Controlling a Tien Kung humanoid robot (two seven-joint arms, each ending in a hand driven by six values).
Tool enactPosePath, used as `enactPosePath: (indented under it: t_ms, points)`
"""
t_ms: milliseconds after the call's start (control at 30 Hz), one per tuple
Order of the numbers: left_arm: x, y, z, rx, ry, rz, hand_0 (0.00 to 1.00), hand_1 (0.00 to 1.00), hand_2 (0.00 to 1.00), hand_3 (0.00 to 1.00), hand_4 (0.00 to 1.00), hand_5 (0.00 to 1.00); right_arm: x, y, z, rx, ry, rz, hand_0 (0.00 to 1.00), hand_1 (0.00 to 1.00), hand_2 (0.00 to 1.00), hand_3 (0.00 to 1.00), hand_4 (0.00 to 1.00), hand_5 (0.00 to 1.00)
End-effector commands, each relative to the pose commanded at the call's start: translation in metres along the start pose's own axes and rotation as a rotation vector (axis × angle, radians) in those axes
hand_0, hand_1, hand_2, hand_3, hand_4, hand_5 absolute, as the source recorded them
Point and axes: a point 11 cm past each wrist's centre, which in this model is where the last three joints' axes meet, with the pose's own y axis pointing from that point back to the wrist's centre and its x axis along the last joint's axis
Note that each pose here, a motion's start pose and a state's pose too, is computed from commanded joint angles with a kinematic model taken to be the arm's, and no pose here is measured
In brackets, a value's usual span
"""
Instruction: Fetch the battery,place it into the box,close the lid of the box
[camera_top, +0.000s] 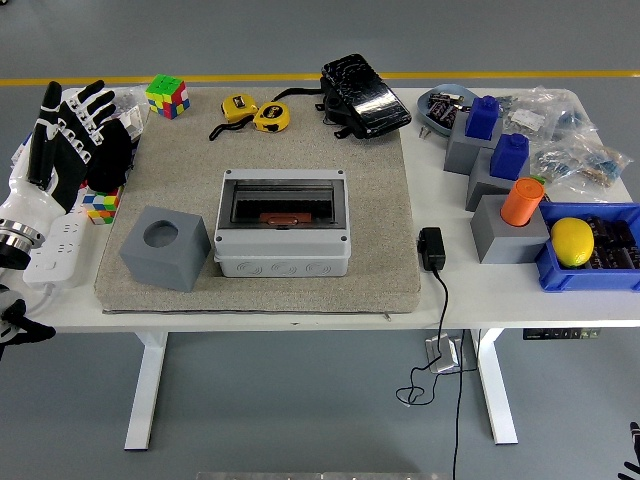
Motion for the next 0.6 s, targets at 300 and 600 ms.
enactPosePath:
  t_ms: [300, 600]
  points:
    - [0.0010, -0.0007, 0.0009, -0.004, -0.001, 0.008, 0.911, 0.917, 0.898, 0.893, 0.998, 0.998, -0.0005, 0.0001, -0.0011, 0.001, 0.000, -0.001, 0.834, 0.806, 0.766, 0.789, 0.998, 0.998]
    - [0.0000, -0.0012, 0.0002, -0.002, 0.001, 0.007, 0.909, 0.913, 0.898, 0.894, 0.998, 0.998, -0.0009, 0.0002, -0.0002, 0.000, -0.003, -0.002, 0.835, 0.806, 0.767, 0.789, 0.998, 0.998]
